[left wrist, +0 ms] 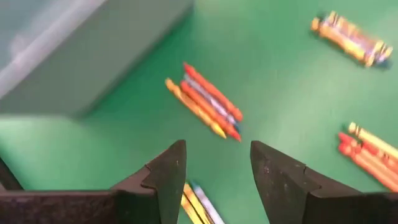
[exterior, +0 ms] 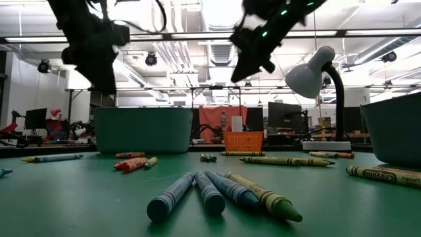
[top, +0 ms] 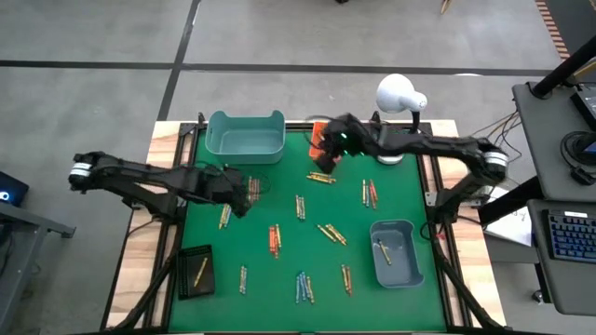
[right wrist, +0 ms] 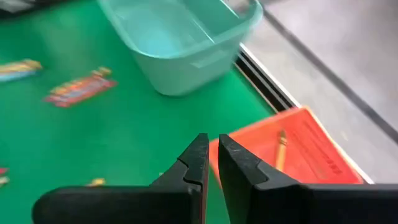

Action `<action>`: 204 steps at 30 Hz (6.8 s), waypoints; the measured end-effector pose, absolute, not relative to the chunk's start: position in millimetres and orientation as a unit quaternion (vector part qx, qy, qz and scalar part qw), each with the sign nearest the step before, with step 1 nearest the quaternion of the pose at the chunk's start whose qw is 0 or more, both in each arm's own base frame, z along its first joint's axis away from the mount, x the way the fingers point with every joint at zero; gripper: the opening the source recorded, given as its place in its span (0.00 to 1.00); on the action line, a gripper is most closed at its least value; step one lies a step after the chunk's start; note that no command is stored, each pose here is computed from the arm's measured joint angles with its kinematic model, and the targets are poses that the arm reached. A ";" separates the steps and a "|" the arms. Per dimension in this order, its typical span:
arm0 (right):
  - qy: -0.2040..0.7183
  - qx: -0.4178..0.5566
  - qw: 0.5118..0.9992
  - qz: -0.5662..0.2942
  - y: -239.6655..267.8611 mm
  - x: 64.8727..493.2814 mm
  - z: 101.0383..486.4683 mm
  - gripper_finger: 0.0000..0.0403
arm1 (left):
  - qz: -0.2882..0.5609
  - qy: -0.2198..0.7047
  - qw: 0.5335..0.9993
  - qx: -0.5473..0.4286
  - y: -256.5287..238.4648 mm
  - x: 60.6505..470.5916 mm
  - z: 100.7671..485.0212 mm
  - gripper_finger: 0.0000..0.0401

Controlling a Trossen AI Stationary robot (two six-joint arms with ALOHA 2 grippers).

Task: Sort crayons
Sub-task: Put the green crayon into the blue bin, then put the blue crayon into the orange bin

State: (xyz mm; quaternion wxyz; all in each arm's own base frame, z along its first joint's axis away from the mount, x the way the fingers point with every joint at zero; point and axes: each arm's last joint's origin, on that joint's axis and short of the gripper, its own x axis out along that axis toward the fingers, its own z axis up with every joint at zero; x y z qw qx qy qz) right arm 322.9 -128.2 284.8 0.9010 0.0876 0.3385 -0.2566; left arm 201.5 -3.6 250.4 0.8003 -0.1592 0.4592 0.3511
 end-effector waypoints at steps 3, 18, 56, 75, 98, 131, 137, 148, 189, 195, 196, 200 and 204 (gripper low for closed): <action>0.383 0.102 0.874 -0.281 -157.3 336.2 283.9 0.07 | 0.344 0.425 0.827 -0.132 1.4 192.1 265.0 0.40; 0.562 0.188 0.755 -0.281 -258.3 356.1 239.2 0.07 | 0.353 0.308 0.880 -0.074 9.2 139.2 306.5 0.40; 0.596 0.223 0.725 -0.262 -281.5 371.8 175.8 0.24 | 0.363 0.285 0.885 -0.055 11.1 125.4 312.3 0.40; 0.602 0.231 0.717 -0.265 -283.6 374.3 158.6 0.21 | 0.363 0.285 0.885 -0.055 11.1 125.5 312.1 0.40; 0.592 0.242 0.717 -0.277 -282.4 372.7 158.1 0.03 | 0.375 0.277 0.883 -0.056 11.7 125.0 312.9 0.40; 0.608 0.243 0.730 -0.194 -84.4 320.3 320.9 0.02 | 0.347 0.300 0.886 -0.066 8.7 134.9 308.2 0.40; 0.641 0.329 0.660 -0.214 -10.3 274.4 297.3 0.02 | 0.336 0.303 0.889 -0.068 4.6 140.8 306.3 0.40; 0.631 0.432 0.568 -0.305 64.6 193.8 248.2 0.02 | 0.320 0.298 0.897 -0.066 -1.1 151.2 305.1 0.40; 0.441 0.412 0.747 -0.278 23.9 221.9 308.3 0.31 | 0.298 0.344 0.890 -0.038 -4.9 172.9 291.7 0.40; 0.450 0.380 0.752 -0.296 -0.4 229.1 301.6 0.31 | 0.289 0.351 0.890 -0.014 -5.5 178.0 289.8 0.40; 0.452 0.374 0.753 -0.298 -4.1 231.8 299.5 0.31 | 0.287 0.349 0.892 -0.010 -5.7 179.3 290.0 0.40; 0.468 0.350 0.751 -0.307 -19.9 244.6 287.0 0.31 | 0.277 0.342 0.898 0.013 -6.2 185.7 290.8 0.40; 0.501 0.325 0.734 -0.324 -39.1 256.0 268.5 0.31 | 0.268 0.339 0.901 0.039 -5.7 191.7 291.0 0.40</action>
